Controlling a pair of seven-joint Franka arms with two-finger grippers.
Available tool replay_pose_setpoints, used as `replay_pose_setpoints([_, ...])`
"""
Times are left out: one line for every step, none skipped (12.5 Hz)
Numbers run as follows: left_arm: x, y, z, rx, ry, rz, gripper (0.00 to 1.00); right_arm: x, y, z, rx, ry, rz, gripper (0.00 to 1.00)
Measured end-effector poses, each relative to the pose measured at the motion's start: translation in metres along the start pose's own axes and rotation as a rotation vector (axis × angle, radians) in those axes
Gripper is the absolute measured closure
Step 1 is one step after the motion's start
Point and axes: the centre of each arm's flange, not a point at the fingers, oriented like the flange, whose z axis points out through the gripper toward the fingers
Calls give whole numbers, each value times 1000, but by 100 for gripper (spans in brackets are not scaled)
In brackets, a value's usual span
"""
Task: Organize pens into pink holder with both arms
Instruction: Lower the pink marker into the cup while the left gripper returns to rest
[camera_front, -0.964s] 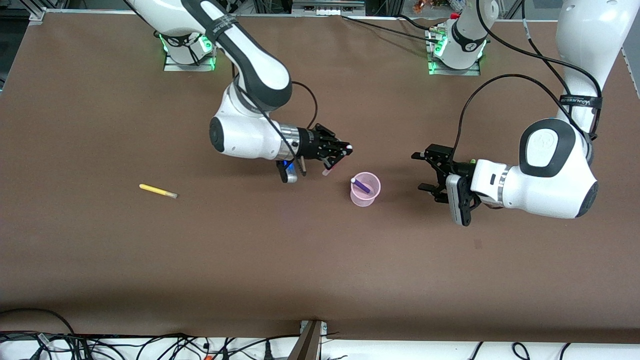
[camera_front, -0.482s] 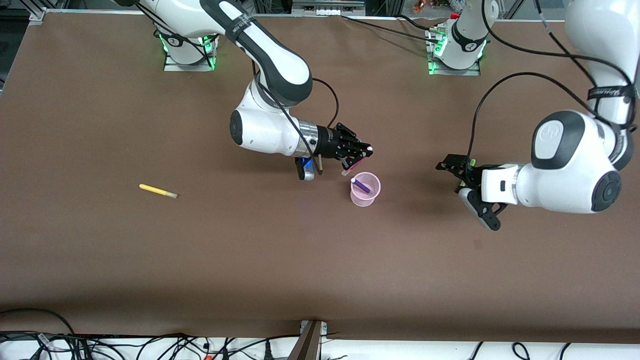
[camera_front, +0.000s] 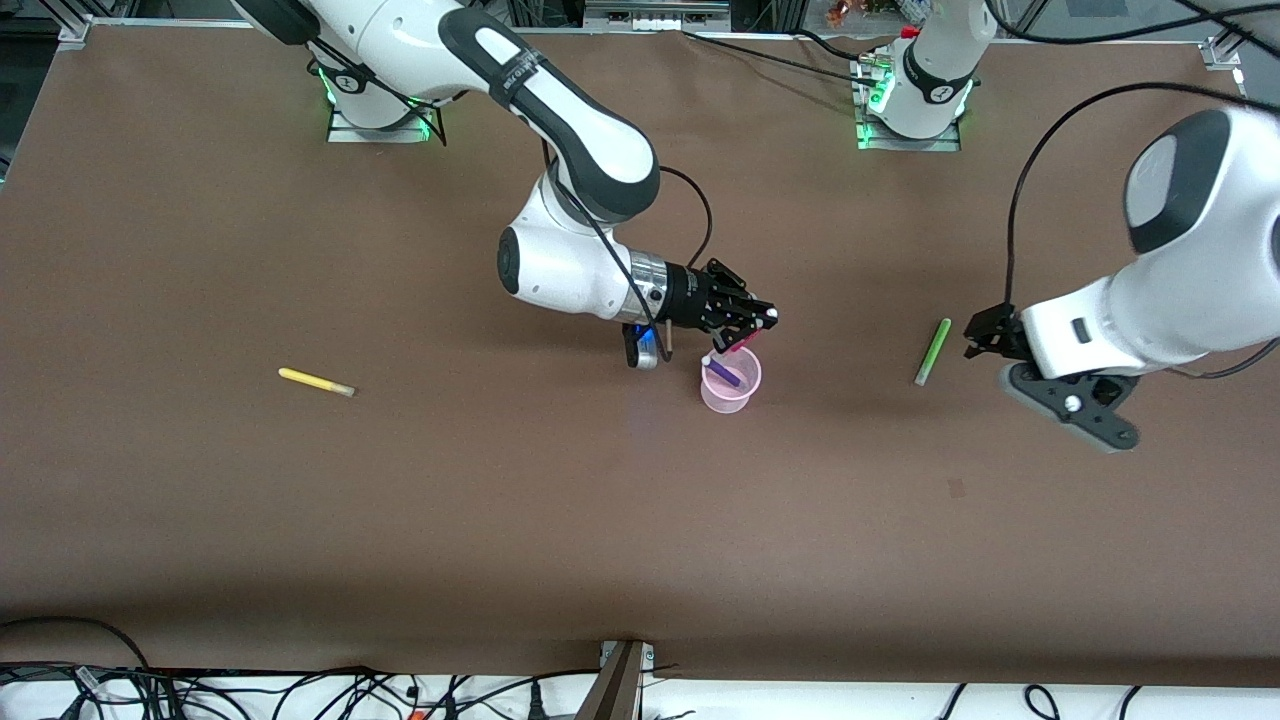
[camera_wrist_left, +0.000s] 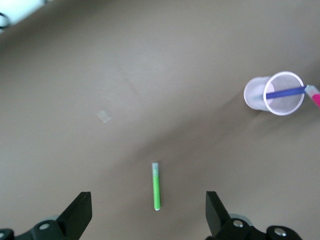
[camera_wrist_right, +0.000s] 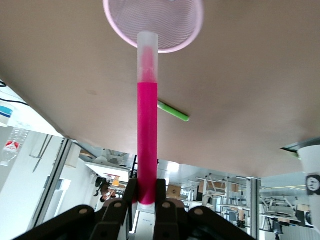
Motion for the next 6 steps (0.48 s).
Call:
replay_pose_setpoints([-13, -2, -24, 19, 10, -18, 0, 3, -4, 4, 9, -6, 3, 83])
replay_pose_setpoints([-29, 0, -49, 38, 14, -32, 0, 6, -7, 8, 15, -12, 5, 83])
replay_pose_setpoints([-43, 4, -71, 56, 18, -42, 0, 10, -10, 12, 20, -15, 7, 83])
replay_pose_setpoints([-54, 8, -85, 65, 10, -50, 0, 14, -10, 16, 24, -15, 10, 83])
replay_pose_setpoints([-61, 10, -92, 68, -1, -57, 0, 18, -8, 21, 24, -12, 13, 83])
replay_pose_setpoints([-67, 8, -95, 67, -13, -69, 0, 21, -5, 26, 26, -7, 14, 83])
